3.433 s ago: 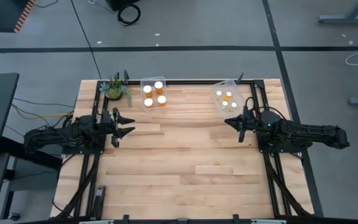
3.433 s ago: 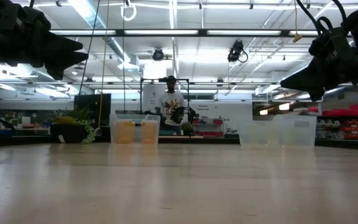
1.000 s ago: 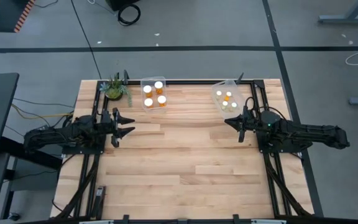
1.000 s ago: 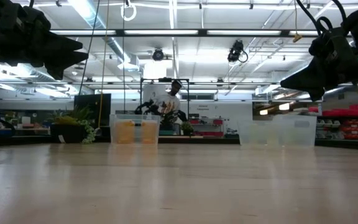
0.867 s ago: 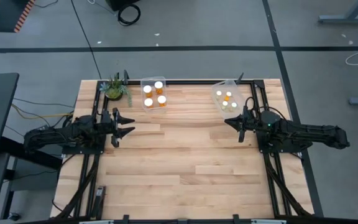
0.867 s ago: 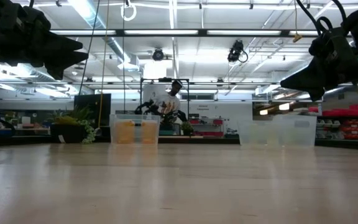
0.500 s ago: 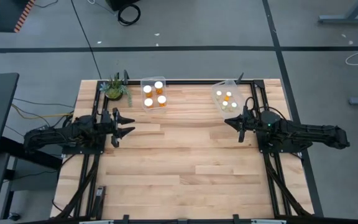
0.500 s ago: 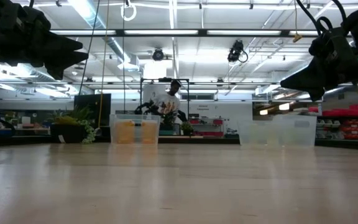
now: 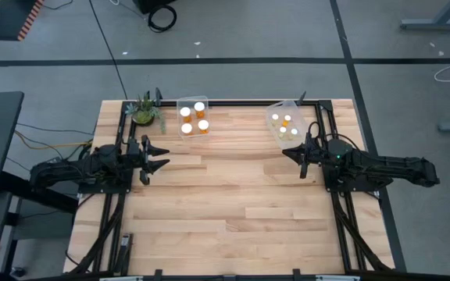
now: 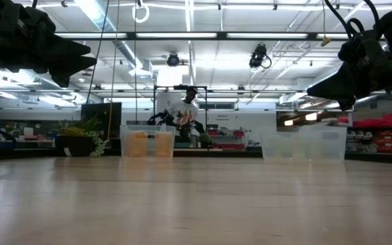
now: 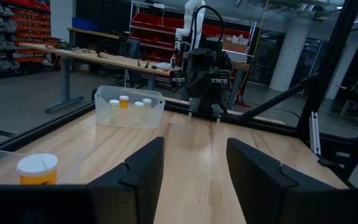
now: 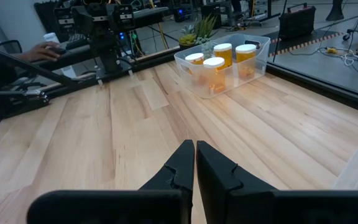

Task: Pick and place medicine bottles into bin by pill shape (circle, oval)
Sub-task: Return to Home Position

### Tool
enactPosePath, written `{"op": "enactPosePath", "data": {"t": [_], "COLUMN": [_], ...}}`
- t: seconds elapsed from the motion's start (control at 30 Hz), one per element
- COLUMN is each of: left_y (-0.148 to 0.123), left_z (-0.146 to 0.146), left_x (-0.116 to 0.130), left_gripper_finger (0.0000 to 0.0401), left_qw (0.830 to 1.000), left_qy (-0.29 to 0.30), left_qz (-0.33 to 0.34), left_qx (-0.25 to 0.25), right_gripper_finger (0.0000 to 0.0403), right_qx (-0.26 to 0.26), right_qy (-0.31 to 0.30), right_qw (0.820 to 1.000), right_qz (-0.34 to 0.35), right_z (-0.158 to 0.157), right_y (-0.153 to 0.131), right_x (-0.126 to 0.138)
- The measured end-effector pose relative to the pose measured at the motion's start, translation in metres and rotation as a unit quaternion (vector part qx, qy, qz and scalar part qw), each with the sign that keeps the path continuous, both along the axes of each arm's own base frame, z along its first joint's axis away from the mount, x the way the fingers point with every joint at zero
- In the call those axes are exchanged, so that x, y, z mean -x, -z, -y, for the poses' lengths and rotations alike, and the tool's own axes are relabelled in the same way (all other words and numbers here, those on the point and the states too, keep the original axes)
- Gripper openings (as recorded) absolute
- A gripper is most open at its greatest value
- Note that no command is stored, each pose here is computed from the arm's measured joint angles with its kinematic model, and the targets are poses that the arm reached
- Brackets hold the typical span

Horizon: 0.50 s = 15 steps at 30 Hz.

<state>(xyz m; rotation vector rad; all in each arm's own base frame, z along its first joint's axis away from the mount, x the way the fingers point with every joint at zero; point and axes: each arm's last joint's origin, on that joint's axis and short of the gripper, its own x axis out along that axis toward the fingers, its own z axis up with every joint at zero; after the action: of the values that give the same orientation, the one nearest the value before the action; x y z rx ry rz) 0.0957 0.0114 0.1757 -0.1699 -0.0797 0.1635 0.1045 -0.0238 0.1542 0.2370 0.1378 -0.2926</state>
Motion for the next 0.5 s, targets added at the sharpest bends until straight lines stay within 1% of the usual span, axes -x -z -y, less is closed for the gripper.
{"op": "enactPosePath", "data": {"t": [0.33, 0.5], "left_y": [0.0, 0.0], "left_z": [0.0, 0.0], "left_x": [0.0, 0.0], "left_gripper_finger": [0.0188, 0.0182], "left_qw": [1.0, 1.0], "left_qy": [0.0, 0.0], "left_qz": [0.0, 0.0], "left_qx": [0.0, 0.0], "right_gripper_finger": [0.0023, 0.0023], "right_qx": [0.0, 0.0], "right_qy": [0.0, 0.0], "right_qw": [1.0, 1.0], "right_qz": [0.0, 0.0], "right_z": [0.0, 0.0], "right_y": [0.0, 0.0], "right_x": [0.0, 0.0]}}
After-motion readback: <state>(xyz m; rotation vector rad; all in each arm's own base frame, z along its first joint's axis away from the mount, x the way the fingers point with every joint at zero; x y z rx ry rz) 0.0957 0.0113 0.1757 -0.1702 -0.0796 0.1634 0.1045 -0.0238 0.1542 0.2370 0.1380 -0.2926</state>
